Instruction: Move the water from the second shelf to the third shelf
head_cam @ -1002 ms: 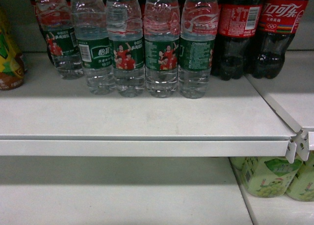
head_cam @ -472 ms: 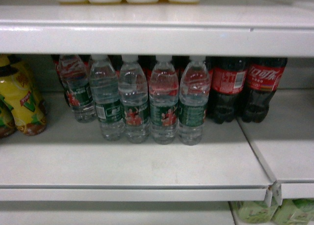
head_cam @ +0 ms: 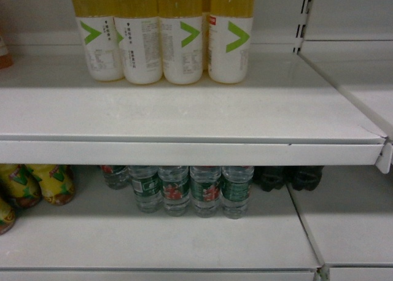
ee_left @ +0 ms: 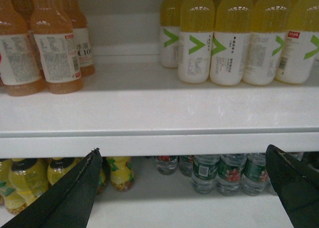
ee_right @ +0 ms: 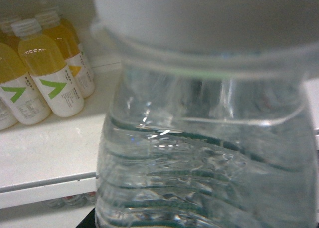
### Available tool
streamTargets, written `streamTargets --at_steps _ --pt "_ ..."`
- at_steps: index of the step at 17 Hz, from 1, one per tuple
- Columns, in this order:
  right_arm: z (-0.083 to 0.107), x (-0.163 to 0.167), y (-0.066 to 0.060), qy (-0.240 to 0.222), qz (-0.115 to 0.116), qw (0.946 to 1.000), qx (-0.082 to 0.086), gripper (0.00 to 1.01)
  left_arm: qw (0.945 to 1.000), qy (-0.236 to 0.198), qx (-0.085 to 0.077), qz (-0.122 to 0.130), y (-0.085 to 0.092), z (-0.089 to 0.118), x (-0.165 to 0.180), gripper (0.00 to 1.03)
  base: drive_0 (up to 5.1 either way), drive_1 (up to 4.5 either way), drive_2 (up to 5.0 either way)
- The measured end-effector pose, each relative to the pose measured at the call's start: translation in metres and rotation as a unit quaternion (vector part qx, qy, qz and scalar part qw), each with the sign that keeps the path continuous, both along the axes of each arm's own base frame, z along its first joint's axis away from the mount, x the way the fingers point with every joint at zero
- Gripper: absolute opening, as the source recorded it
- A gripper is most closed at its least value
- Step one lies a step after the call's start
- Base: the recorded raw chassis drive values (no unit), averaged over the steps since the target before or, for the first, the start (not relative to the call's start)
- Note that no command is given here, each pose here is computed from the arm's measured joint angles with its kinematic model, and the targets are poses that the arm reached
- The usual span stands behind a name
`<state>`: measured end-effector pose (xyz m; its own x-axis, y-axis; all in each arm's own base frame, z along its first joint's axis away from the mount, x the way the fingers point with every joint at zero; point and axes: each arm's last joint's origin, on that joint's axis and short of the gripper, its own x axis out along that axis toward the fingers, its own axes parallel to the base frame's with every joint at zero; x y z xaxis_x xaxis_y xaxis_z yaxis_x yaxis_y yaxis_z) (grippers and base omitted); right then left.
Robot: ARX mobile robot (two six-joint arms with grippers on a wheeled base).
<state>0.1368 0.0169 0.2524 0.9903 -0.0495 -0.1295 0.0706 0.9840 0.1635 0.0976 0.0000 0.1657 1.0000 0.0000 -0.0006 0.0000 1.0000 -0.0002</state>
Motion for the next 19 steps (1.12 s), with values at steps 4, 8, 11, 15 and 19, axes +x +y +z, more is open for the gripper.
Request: streamTargets --at_steps 4,8,11,15,19 --pt "-0.0004 0.0000 0.0000 0.002 0.000 1.0000 -0.001 0.44 1.0000 0.000 0.000 0.000 0.0000 0.0000 0.0000 0.98 0.0 0.00 0.0" --pt "-0.0005 0.0000 0.0000 0.002 0.000 1.0000 -0.001 0.44 1.0000 0.001 0.000 0.000 0.0000 -0.0001 0.0000 0.98 0.0 0.00 0.0" --pt "-0.0005 0.0000 0.0000 0.002 0.000 1.0000 -0.001 0.44 1.0000 0.001 0.000 0.000 0.0000 -0.0001 0.0000 0.98 0.0 0.00 0.0" --pt "-0.0004 0.0000 0.0000 0.002 0.000 1.0000 -0.001 0.44 1.0000 0.001 0.000 0.000 0.0000 -0.0001 0.0000 0.98 -1.9 1.02 1.0" --pt "-0.0005 0.0001 -0.0007 0.002 -0.004 1.0000 -0.001 0.44 1.0000 0.001 0.000 0.000 0.0000 -0.0001 0.0000 0.98 -4.5 2.54 2.5"
